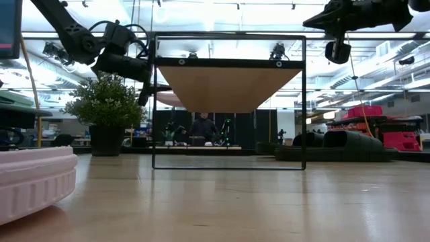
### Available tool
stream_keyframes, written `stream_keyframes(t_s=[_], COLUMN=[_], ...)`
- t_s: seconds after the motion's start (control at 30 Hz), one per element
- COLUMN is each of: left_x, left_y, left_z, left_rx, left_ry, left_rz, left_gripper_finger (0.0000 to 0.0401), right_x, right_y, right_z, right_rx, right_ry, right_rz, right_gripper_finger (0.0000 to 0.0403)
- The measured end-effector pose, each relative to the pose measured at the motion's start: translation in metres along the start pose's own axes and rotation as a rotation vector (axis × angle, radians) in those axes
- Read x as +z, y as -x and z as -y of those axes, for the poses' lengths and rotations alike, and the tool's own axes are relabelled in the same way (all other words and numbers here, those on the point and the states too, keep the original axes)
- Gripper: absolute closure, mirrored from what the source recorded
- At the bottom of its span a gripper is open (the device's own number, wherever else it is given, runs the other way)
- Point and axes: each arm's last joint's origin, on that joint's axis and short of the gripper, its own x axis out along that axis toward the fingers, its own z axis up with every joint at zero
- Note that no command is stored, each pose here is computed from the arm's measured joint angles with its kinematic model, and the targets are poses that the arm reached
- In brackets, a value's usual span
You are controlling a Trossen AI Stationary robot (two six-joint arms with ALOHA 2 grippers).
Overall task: Pick and place slides into the shelf
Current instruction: Put the top pink slipper on the shelf
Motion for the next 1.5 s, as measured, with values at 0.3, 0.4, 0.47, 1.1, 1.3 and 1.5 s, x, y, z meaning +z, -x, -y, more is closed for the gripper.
stream_keyframes(t_s=[0.3,0.4,0.47,1.1,1.3,1.5], left_x=[0.005,0.007,0.009,0.012,0.011,0.014], left_y=[0.006,0.008,0.009,0.01,0.009,0.012], left_z=[-0.004,-0.006,-0.005,-0.003,-0.002,-0.004], left_rx=[-0.04,-0.035,-0.04,-0.067,-0.071,-0.08], left_ry=[0.0,0.008,0.008,0.058,0.057,0.063], left_rz=[-0.048,-0.04,-0.031,-0.009,-0.015,-0.027], left_gripper_finger=[0.0188,0.0186,0.0182,0.0163,0.0159,0.0156], right_x=[0.0,0.0,0.0,0.0,0.0,0.0], right_y=[0.0,0.0,0.0,0.0,0.0,0.0], right_z=[0.0,0.0,0.0,0.0,0.0,0.0], right_rx=[0.0,0.0,0.0,-0.001,0.0,0.0], right_ry=[-0.001,-0.003,-0.004,-0.004,-0.005,-0.005], right_rz=[0.0,0.0,0.0,-0.001,-0.001,-0.001], right_gripper_finger=[0.0396,0.0393,0.0393,0.0393,0.0391,0.0391])
